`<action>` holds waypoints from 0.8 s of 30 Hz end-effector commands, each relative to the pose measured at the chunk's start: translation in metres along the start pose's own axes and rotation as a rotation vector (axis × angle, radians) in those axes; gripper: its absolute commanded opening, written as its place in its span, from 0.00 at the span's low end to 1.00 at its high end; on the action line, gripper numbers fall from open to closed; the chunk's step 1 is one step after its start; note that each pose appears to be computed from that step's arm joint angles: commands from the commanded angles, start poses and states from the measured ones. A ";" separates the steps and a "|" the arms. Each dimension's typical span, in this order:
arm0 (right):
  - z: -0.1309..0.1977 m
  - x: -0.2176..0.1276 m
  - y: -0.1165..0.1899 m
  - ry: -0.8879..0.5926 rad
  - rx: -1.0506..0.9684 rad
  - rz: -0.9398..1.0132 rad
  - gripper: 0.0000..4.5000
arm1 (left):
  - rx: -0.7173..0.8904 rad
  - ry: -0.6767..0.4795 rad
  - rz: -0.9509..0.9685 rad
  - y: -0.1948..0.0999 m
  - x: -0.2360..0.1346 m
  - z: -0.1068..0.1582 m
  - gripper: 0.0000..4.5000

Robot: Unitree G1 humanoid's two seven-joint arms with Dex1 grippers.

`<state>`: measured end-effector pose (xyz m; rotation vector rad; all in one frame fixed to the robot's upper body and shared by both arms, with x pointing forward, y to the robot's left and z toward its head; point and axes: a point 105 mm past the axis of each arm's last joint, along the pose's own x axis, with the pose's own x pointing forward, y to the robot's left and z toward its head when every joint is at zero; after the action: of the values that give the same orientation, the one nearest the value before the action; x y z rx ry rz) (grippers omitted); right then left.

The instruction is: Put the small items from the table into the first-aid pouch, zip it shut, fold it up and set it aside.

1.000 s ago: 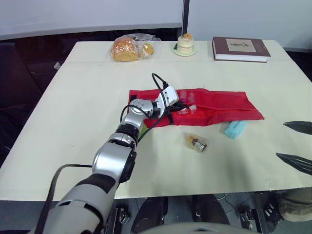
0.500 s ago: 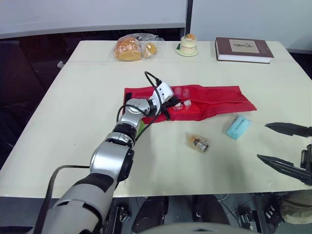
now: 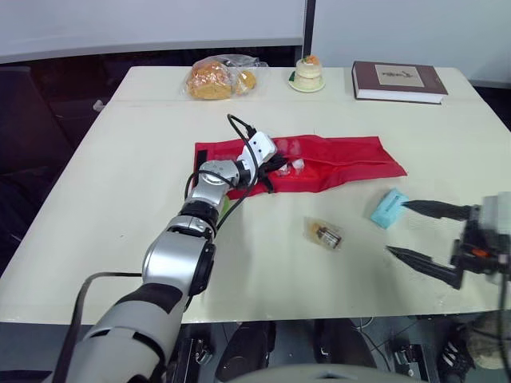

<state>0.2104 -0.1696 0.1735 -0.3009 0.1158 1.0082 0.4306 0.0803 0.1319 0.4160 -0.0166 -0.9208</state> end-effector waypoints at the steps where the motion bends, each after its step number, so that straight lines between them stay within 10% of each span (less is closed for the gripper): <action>1: 0.001 0.011 0.000 -0.029 -0.048 -0.034 0.99 | 0.028 -0.023 0.036 0.010 0.000 0.013 0.00; 24: -0.063 0.085 0.014 0.075 0.002 -0.031 0.94 | 0.046 -0.013 0.019 0.002 0.007 0.011 0.00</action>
<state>0.2453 -0.1164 0.0825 -0.3338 0.2280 0.9671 0.4321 0.0771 0.1295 0.4356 -0.0120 -0.9008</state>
